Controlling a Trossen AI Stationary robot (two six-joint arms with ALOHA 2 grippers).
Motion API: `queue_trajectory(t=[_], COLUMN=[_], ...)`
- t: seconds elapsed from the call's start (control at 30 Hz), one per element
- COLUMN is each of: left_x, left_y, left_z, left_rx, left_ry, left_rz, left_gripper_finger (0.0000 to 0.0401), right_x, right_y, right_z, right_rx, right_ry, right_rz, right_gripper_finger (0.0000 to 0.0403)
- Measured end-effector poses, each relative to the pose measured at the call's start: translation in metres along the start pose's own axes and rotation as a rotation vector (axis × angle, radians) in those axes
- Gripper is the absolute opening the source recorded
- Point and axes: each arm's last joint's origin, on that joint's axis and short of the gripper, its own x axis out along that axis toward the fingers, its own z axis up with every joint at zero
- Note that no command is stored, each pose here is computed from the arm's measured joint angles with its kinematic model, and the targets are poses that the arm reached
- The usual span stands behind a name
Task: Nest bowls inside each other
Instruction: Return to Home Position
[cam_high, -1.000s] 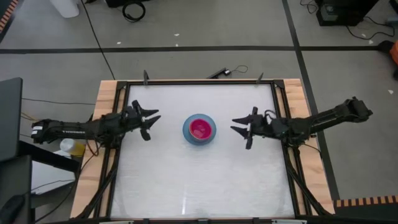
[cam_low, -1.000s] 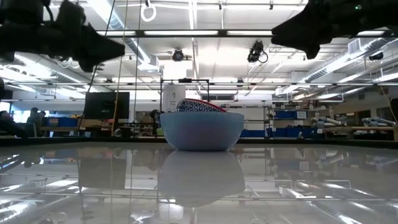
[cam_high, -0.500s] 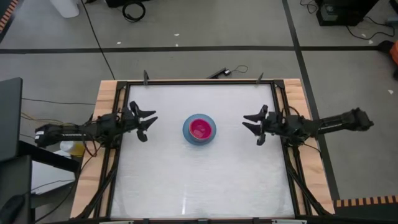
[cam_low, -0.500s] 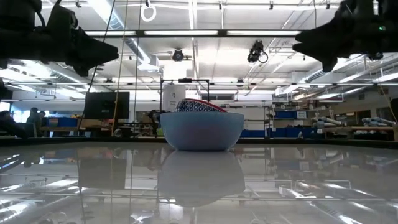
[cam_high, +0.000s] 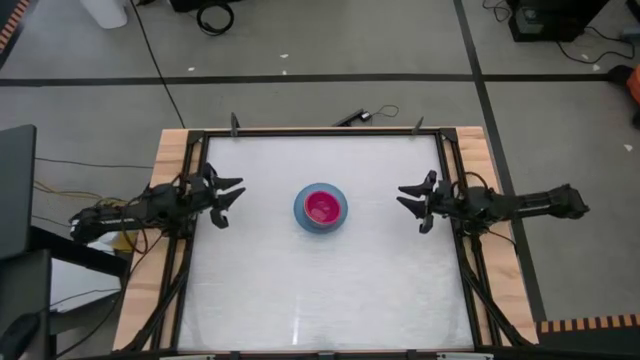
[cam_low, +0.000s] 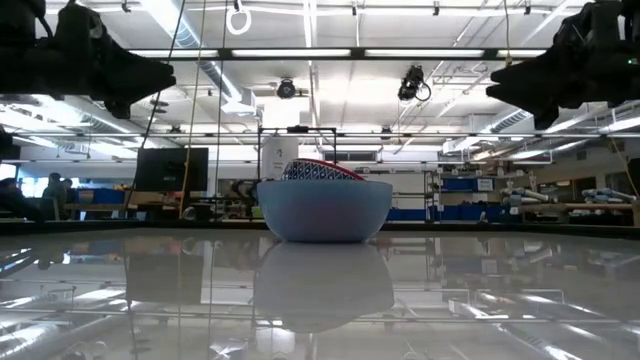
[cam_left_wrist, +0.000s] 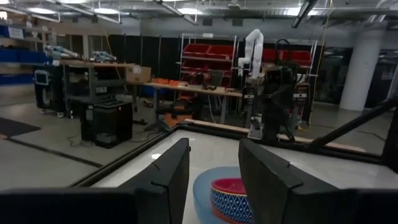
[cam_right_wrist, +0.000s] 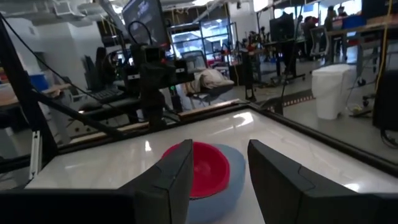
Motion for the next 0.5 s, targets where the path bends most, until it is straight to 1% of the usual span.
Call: queue_trajectory(t=[0.17,0.27,0.37,0.4,0.5], left_x=[0.0,0.0,0.0,0.001,0.001], left_y=[0.0,0.0,0.001,0.001,0.001], left_z=[-0.004,-0.006,-0.012,-0.017,-0.02], left_rx=[0.026,0.027,0.026,0.022,0.009], left_ry=[0.043,0.058,0.059,0.065,0.091], left_rz=[0.003,0.006,0.006,0.007,0.008], left_gripper_finger=[0.0141,0.0141,0.0141,0.0141,0.0141], right_x=[-0.006,-0.008,-0.01,-0.01,-0.01], right_y=[-0.002,-0.003,-0.005,-0.005,-0.005], right_z=[0.003,0.0,-0.007,-0.007,-0.007], right_rx=[-0.003,0.011,0.026,0.034,0.047], right_ry=[-0.036,-0.039,-0.018,-0.014,-0.012], right_rz=[-0.001,0.001,0.0,-0.001,0.003], right_gripper_finger=[0.0159,0.0159,0.0159,0.0159,0.0159])
